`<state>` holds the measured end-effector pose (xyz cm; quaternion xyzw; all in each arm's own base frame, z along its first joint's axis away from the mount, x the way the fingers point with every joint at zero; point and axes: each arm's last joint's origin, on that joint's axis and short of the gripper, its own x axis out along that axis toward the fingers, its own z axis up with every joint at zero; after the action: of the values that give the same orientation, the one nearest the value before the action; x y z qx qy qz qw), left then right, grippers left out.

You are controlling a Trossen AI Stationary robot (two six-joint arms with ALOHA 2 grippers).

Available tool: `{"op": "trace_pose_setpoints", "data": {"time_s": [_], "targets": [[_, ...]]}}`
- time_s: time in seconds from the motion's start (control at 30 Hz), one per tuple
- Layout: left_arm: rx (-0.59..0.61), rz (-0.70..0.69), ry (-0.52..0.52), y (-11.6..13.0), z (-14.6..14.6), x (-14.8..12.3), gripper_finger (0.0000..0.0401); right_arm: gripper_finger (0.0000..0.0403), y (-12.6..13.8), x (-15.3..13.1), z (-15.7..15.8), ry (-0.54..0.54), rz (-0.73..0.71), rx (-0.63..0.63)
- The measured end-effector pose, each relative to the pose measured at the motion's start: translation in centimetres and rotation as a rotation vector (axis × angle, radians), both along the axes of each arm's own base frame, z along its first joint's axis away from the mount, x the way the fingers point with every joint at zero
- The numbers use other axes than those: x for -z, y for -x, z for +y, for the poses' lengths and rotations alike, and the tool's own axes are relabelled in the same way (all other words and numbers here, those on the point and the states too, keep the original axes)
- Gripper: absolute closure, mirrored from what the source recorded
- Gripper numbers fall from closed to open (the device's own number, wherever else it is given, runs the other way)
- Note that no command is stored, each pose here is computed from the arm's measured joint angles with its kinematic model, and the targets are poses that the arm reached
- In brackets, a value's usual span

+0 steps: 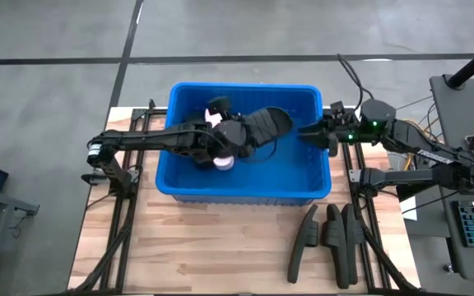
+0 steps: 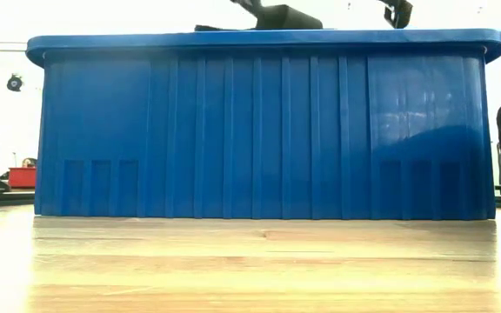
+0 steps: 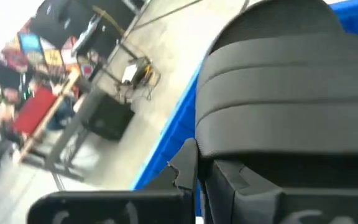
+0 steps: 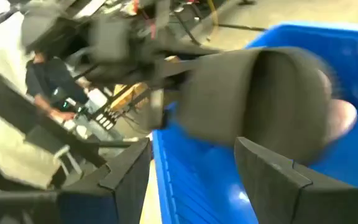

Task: Pick and place slides into bin
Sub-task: Put the black slide into the bin

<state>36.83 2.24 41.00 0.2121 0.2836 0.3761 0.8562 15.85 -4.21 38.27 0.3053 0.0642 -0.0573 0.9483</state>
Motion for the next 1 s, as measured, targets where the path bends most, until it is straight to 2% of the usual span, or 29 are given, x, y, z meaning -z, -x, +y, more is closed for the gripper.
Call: {"op": "trace_pose_setpoints", "data": {"time_s": [0.13,0.3,0.4,0.6,0.73,1.0], "targets": [[-0.017,-0.032,0.04,-0.4,0.9,0.4,0.0401,0.0189,-0.2,-0.5,0.4,0.101,-0.039,0.003],[-0.005,-0.036,0.052,-0.7,1.1,0.6,0.0401,0.0193,-0.4,-0.5,0.6,0.153,-0.046,-0.005],[-0.002,-0.091,0.049,-0.9,1.1,0.1,0.0401,0.0193,-0.8,-0.4,0.8,0.2,-0.031,-0.029],[0.04,-0.129,-0.04,-1.4,1.2,-1.0,0.0401,0.0193,-1.9,0.2,0.8,0.187,0.003,-0.05],[0.049,-0.137,-0.063,-1.5,1.2,-1.3,0.0401,0.0193,-2.2,0.4,0.7,0.187,0.012,-0.049],[0.073,-0.098,-0.097,-1.5,0.9,-1.3,0.0401,0.0193,-1.9,0.2,0.8,0.313,0.013,-0.059]]}}
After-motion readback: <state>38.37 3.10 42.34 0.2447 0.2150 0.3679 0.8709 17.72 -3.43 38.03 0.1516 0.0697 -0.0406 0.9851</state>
